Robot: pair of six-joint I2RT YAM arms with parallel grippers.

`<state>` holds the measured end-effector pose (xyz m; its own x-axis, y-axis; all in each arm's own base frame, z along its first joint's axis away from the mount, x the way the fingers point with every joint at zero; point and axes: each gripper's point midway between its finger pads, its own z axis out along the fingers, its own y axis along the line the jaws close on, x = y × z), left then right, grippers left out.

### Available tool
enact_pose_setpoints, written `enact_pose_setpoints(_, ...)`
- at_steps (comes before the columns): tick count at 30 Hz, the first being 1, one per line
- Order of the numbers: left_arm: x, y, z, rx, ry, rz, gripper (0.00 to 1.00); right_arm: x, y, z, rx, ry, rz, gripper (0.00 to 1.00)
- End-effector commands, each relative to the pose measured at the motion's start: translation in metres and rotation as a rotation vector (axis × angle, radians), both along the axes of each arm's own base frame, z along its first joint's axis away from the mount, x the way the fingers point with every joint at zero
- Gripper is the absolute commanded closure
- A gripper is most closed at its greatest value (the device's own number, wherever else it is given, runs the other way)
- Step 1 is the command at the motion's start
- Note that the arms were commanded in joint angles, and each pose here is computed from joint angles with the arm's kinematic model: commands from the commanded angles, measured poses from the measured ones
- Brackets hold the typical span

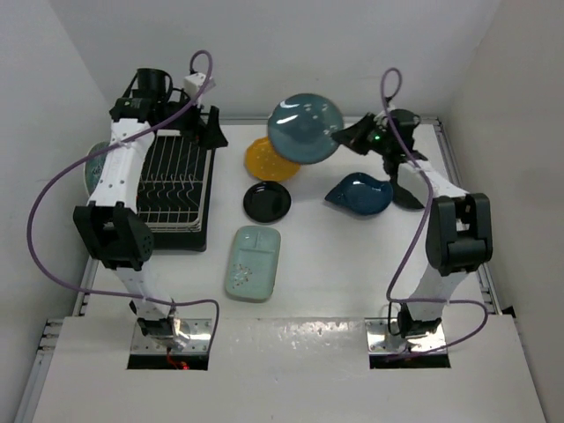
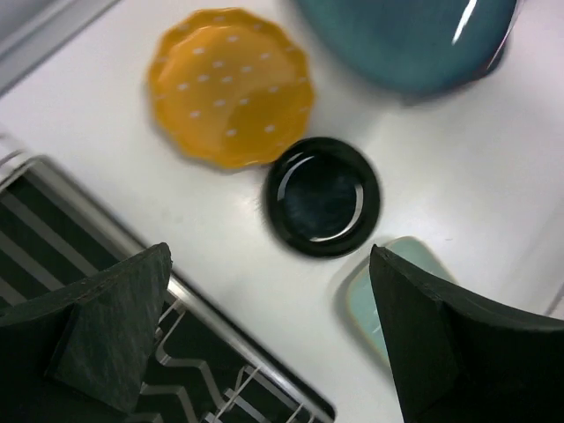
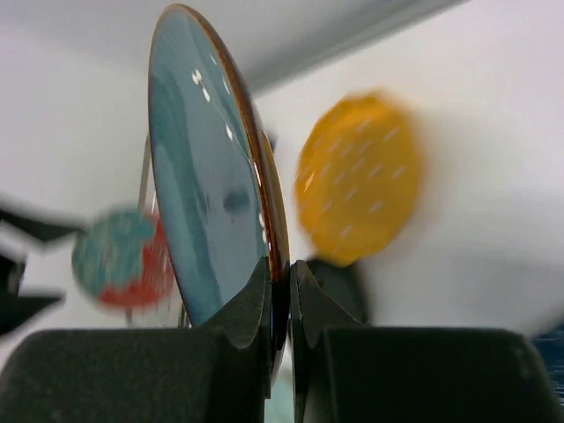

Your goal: Load the plates into the dish rack

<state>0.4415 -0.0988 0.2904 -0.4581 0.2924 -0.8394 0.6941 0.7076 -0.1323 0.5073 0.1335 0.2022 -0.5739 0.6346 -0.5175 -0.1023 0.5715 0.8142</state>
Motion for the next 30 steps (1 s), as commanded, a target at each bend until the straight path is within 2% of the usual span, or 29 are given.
enact_pose_setpoints(1,-0.007,-0.037,0.021,-0.119,-0.007,-0.129,0.02,-0.054,0.093,0.033,0.017,-0.174,0.364,1.00)
enact_pose_setpoints(3,-0.009,-0.052,0.014,-0.142,0.023,-0.168,0.02,-0.073,0.116,0.031,0.049,-0.187,0.457,1.00)
enact_pose_setpoints(7,-0.012,-0.058,-0.015,-0.181,0.114,-0.198,0.02,-0.100,0.155,0.074,0.215,-0.337,0.639,1.00)
enact_pose_setpoints(9,-0.016,-0.059,-0.027,-0.219,0.168,-0.210,0.02,-0.097,0.163,0.080,0.247,-0.350,0.673,1.00)
enact_pose_setpoints(10,-0.018,-0.059,-0.031,-0.220,0.181,-0.209,0.03,-0.102,0.167,0.093,0.268,-0.388,0.710,1.00)
enact_pose_setpoints(14,-0.027,-0.049,-0.054,-0.173,0.227,-0.208,0.13,-0.108,0.180,0.091,0.280,-0.383,0.744,1.00)
enact_pose_setpoints(15,-0.029,-0.049,-0.059,-0.170,0.244,-0.213,0.24,-0.109,0.181,0.092,0.266,-0.400,0.749,1.00)
enact_pose_setpoints(18,-0.037,-0.049,-0.057,-0.199,0.265,-0.236,0.43,-0.106,0.185,0.085,0.233,-0.386,0.751,1.00)
enact_pose_setpoints(19,-0.036,-0.046,-0.056,-0.208,0.264,-0.233,0.57,-0.106,0.186,0.083,0.230,-0.371,0.752,1.00)
enact_pose_setpoints(21,-0.038,-0.046,-0.053,-0.204,0.256,-0.238,0.76,-0.104,0.187,0.083,0.223,-0.375,0.746,1.00)
enact_pose_setpoints(22,-0.039,-0.042,-0.047,-0.204,0.246,-0.230,0.92,-0.101,0.186,0.080,0.220,-0.362,0.739,1.00)
enact_pose_setpoints(23,-0.037,-0.042,-0.043,-0.202,0.233,-0.231,0.98,-0.099,0.188,0.082,0.213,-0.370,0.731,1.00)
enact_pose_setpoints(25,-0.033,-0.036,-0.032,-0.188,0.200,-0.207,1.00,-0.094,0.188,0.073,0.184,-0.341,0.711,1.00)
enact_pose_setpoints(26,-0.029,-0.029,-0.028,-0.180,0.185,-0.189,1.00,-0.093,0.190,0.074,0.175,-0.345,0.710,0.95)
enact_pose_setpoints(27,-0.028,-0.025,-0.019,-0.185,0.169,-0.174,1.00,-0.089,0.187,0.073,0.164,-0.340,0.690,0.84)
enact_pose_setpoints(28,-0.023,-0.020,-0.014,-0.182,0.161,-0.141,1.00,-0.088,0.185,0.067,0.133,-0.329,0.678,0.61)
enact_pose_setpoints(30,-0.016,0.002,0.012,-0.158,0.088,-0.067,1.00,-0.088,0.184,0.070,0.117,-0.332,0.663,0.35)
